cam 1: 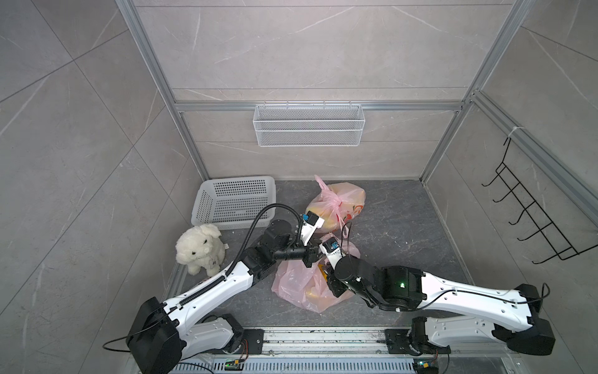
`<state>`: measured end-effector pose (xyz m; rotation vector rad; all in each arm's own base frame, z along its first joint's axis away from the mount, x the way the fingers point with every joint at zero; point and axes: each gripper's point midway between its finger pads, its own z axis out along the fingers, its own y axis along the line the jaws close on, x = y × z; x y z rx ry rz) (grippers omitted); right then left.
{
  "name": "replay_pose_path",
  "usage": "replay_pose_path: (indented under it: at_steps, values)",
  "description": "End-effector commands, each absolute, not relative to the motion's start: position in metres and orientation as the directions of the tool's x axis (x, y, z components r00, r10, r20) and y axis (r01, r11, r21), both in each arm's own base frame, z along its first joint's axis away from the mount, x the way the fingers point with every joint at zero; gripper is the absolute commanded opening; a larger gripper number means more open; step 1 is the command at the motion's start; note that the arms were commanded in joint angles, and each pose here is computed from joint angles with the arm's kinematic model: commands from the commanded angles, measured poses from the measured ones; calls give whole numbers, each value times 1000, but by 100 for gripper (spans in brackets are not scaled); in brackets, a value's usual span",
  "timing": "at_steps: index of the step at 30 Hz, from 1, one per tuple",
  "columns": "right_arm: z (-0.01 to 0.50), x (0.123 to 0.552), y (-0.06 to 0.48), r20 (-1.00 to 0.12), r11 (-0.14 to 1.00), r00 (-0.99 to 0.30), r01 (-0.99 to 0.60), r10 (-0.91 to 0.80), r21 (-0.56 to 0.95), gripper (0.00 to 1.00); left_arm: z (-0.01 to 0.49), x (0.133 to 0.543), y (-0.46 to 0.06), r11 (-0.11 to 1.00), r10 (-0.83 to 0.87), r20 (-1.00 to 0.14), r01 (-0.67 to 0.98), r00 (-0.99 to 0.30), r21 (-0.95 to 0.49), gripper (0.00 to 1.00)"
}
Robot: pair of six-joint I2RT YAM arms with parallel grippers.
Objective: Place the banana into a plastic bag & tie a knot
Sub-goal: Cross the plastic bag at the center of the board.
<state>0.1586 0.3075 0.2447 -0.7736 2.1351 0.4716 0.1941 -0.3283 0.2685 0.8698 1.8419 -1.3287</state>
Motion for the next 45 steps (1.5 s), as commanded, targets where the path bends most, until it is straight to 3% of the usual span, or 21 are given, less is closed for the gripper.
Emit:
replay_pose_path:
  at_steps: [1, 8, 12, 16, 20, 25, 41, 45]
  values:
    - [271, 143, 300, -810, 677, -453, -729, -374, 95, 32, 297, 189, -323, 202, 63, -906, 895, -418, -399, 0]
    - [319, 138, 250, -853, 660, -382, -749, -355, 61, 56, 292, 177, -320, 149, 81, -935, 932, -345, -331, 0]
    - [334, 147, 236, -868, 663, -385, -743, -312, 92, 61, 294, 173, -322, 118, 80, -941, 940, -330, -320, 0]
    - [311, 165, 236, -821, 663, -453, -738, -348, 126, 63, 299, 166, -323, 71, 81, -945, 947, -317, -312, 0]
    - [295, 168, 256, -804, 595, -473, -780, -361, 192, 69, 304, 157, -323, 17, 82, -953, 957, -290, -290, 0]
    - [285, 160, 278, -794, 487, -441, -847, -419, 214, 70, 306, 152, -324, -21, 84, -963, 965, -257, -260, 0]
    - [256, 164, 296, -800, 418, -376, -892, -468, 175, 68, 312, 139, -332, -167, 82, -974, 960, -213, -224, 0]
    - [247, 164, 299, -788, 415, -380, -893, -485, 175, 62, 313, 139, -332, -168, 79, -975, 961, -209, -220, 0]
